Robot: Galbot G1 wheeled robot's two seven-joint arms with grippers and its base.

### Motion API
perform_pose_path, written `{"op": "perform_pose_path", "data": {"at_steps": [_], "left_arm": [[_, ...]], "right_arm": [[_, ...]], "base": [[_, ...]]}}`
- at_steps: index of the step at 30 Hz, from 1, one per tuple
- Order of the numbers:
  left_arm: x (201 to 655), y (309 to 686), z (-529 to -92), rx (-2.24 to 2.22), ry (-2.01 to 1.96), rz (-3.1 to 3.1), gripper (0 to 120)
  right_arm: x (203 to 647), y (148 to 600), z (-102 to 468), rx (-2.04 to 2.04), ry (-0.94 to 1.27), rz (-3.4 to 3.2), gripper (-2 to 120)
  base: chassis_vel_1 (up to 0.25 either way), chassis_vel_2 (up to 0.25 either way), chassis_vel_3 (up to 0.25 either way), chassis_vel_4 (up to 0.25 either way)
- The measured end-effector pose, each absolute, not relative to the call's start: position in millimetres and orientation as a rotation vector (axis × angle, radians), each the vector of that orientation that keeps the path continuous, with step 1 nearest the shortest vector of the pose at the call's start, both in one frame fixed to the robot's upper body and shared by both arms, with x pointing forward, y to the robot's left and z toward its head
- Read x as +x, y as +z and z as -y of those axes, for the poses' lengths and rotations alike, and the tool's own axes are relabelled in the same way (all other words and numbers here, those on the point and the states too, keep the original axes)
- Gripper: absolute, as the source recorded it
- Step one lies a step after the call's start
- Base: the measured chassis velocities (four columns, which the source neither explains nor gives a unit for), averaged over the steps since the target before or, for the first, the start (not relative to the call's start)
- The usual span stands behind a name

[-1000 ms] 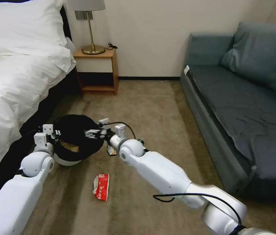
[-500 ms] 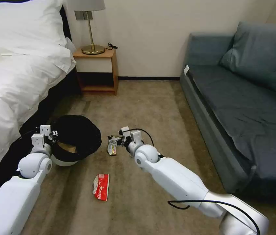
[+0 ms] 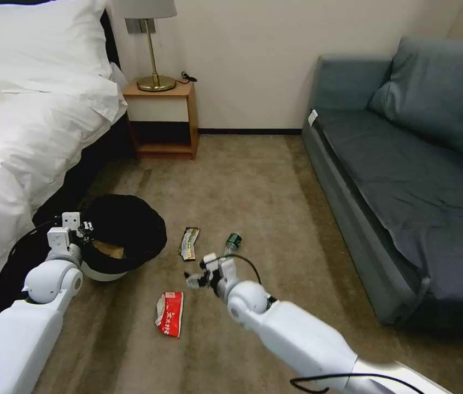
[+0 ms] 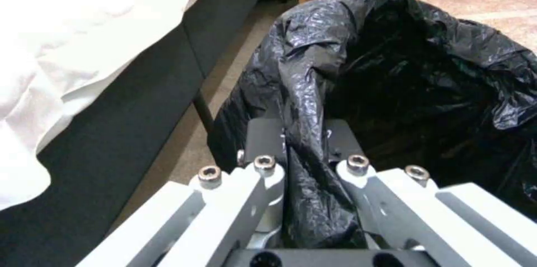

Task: Pick up the trash bin, then pick up the garbage on the floor and place it into the trash bin.

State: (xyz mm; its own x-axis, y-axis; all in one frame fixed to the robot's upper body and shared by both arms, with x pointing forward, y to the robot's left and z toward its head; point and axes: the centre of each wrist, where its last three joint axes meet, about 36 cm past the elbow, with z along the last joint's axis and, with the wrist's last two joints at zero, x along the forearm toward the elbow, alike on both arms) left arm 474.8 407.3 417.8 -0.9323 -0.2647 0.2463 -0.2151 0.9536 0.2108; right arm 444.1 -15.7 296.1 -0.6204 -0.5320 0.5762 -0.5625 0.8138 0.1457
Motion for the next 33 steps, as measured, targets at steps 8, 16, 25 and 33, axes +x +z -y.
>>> {"op": "perform_pose_path", "data": {"at_steps": [8,16,25,33], "left_arm": [[473.1,423.4,-409.4,0.359,-0.265,2.844,5],[470.8,414.8,-394.1,0.338,-0.247,2.848,5],[470.5,409.2,-383.6,0.330,-0.226,2.852,5],[464.9,405.0,-388.7,0.333,-0.237,2.850,5]], "right_arm": [[417.7,270.8,2.2,0.822,0.087,2.305,100],[399.0,253.2,-2.6,0.864,0.085,2.262,100],[390.5,251.8,-20.8,0.928,0.065,2.235,100],[392.7,260.2,-48.7,0.981,0.039,2.221,100]], "base": [[0.000,0.000,0.000,0.000],[0.000,0.000,0.000,0.000],[0.000,0.000,0.000,0.000],[0.000,0.000,0.000,0.000]]}}
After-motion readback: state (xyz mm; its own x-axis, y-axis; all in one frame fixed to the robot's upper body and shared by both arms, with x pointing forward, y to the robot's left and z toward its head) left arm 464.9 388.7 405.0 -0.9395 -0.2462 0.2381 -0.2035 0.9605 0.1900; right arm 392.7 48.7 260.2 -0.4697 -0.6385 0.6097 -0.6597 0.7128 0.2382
